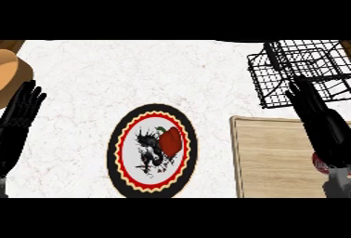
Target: Pick the can from the tray and place it in the tiered basket
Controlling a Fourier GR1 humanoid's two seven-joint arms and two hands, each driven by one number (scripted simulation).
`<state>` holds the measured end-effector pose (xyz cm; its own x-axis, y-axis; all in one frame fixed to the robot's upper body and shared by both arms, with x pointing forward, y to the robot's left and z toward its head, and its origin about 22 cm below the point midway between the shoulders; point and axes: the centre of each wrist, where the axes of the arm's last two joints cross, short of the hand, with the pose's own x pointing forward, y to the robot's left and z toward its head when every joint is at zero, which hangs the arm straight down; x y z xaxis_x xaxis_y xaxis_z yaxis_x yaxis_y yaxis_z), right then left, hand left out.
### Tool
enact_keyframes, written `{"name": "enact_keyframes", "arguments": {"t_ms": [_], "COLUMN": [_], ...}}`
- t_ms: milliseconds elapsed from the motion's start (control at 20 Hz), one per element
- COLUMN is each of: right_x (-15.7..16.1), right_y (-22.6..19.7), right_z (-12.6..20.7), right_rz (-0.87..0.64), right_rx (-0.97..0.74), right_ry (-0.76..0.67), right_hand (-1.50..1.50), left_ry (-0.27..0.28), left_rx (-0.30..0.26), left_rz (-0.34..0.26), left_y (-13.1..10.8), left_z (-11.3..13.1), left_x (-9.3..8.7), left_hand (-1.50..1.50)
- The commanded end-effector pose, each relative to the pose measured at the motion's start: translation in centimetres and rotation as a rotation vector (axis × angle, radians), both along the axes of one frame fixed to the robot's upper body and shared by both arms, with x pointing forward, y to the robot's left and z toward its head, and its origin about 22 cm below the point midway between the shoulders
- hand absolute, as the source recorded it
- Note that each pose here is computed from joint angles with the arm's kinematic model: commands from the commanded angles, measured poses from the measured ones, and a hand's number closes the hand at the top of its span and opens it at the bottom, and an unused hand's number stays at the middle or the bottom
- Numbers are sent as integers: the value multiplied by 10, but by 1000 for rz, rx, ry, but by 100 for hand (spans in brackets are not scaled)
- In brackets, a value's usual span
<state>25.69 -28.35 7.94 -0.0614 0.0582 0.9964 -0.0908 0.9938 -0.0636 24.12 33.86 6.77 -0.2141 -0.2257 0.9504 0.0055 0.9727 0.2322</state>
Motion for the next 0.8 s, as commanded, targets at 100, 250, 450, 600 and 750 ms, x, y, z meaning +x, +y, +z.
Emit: {"name": "enact_keyframes", "arguments": {"t_ms": [100, 250, 450, 600, 750], "right_x": [-6, -5, -44, -64, -76], "right_y": [-66, -115, -165, -195, -209], "right_z": [10, 34, -2, 4, 44], "right_rz": [43, 76, -510, -524, -437], "right_rx": [105, 162, -181, -156, -246], "right_ry": [-25, -81, 193, 146, 138], "right_hand": [150, 150, -150, -150, -150], "left_ry": [89, 107, 165, 182, 192], "left_rx": [99, 184, 175, 176, 171], "left_rz": [149, 253, 235, 228, 218], "left_y": [-9, -3, -4, -32, -44], "left_z": [-15, -12, -22, -24, -43], "left_x": [-3, 11, 6, 21, 34], "left_hand": [0, 0, 0, 0, 0]}}
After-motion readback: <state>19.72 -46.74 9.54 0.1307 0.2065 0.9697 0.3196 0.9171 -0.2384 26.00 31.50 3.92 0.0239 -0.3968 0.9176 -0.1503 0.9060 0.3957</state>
